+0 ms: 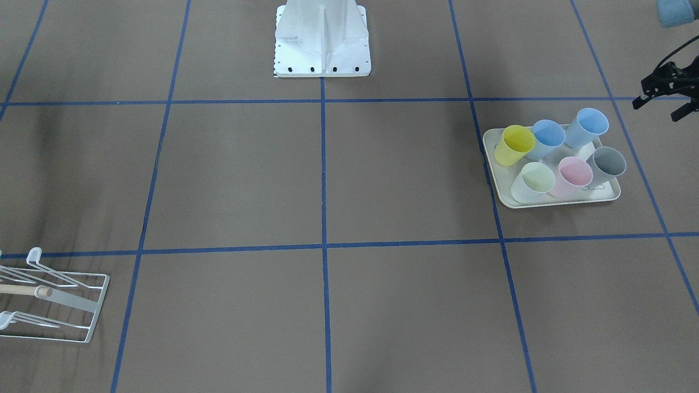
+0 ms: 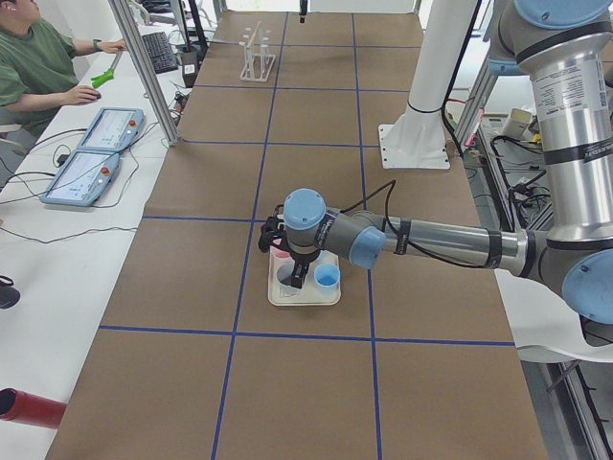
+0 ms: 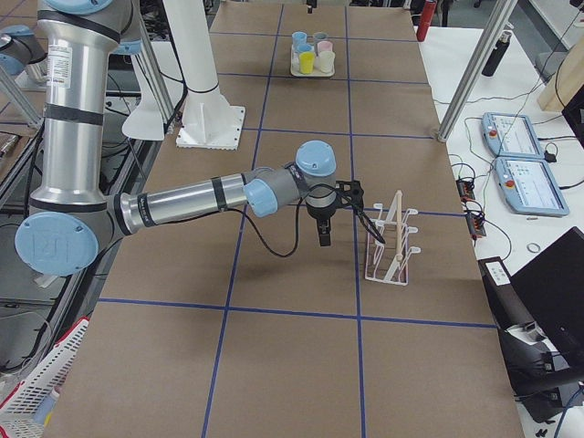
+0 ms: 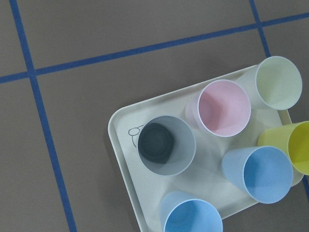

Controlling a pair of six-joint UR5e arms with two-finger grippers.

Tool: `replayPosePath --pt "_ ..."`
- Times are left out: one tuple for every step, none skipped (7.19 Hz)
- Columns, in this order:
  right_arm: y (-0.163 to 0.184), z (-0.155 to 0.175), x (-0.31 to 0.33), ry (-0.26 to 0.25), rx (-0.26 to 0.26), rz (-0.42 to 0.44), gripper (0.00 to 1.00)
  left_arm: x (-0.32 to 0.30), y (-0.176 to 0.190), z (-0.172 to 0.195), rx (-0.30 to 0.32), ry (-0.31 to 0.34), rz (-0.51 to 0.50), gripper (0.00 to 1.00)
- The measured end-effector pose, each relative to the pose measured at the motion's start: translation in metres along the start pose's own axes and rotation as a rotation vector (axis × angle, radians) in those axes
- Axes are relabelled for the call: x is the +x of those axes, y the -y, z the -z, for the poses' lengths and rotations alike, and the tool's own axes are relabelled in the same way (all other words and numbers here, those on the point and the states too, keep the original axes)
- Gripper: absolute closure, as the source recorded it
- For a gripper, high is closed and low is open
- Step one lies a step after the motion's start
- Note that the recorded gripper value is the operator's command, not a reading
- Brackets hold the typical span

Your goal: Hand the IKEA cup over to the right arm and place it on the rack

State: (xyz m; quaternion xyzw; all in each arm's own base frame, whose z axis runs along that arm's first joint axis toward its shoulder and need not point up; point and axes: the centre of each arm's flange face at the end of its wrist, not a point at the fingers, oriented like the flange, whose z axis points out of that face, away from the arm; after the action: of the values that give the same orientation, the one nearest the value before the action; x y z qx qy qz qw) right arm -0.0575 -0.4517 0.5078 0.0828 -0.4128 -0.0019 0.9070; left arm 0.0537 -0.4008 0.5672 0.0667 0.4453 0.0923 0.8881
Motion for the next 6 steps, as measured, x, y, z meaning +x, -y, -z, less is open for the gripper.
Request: replayPosePath --pt "-0.001 0.0 -0.01 0.007 -0.002 -0.011 0.0 0.004 -0.005 -0.011 -0.005 0.024 0.012 0.0" --pt "-0.001 -0.001 -0.014 0.01 -0.004 -0.014 0.0 0.005 -0.008 -0.021 -0.013 0.056 0.029 0.0" --pt "-0.001 -0.001 -0.016 0.011 -0.005 -0.015 0.0 0.009 -0.008 -0.033 -0.019 0.1 0.057 0.0" --pt "-0.002 -0.001 -0.016 0.011 -0.005 -0.015 0.0 0.015 -0.007 -0.045 -0.022 0.138 0.083 0.0" --pt "-0.002 -0.001 -0.017 0.011 -0.005 -0.015 0.0 0.017 -0.007 -0.054 -0.029 0.158 0.096 0.0" --pt "-0.002 -0.001 -0.017 0.011 -0.005 -0.015 0.0 0.017 -0.008 -0.063 -0.043 0.167 0.1 0.0"
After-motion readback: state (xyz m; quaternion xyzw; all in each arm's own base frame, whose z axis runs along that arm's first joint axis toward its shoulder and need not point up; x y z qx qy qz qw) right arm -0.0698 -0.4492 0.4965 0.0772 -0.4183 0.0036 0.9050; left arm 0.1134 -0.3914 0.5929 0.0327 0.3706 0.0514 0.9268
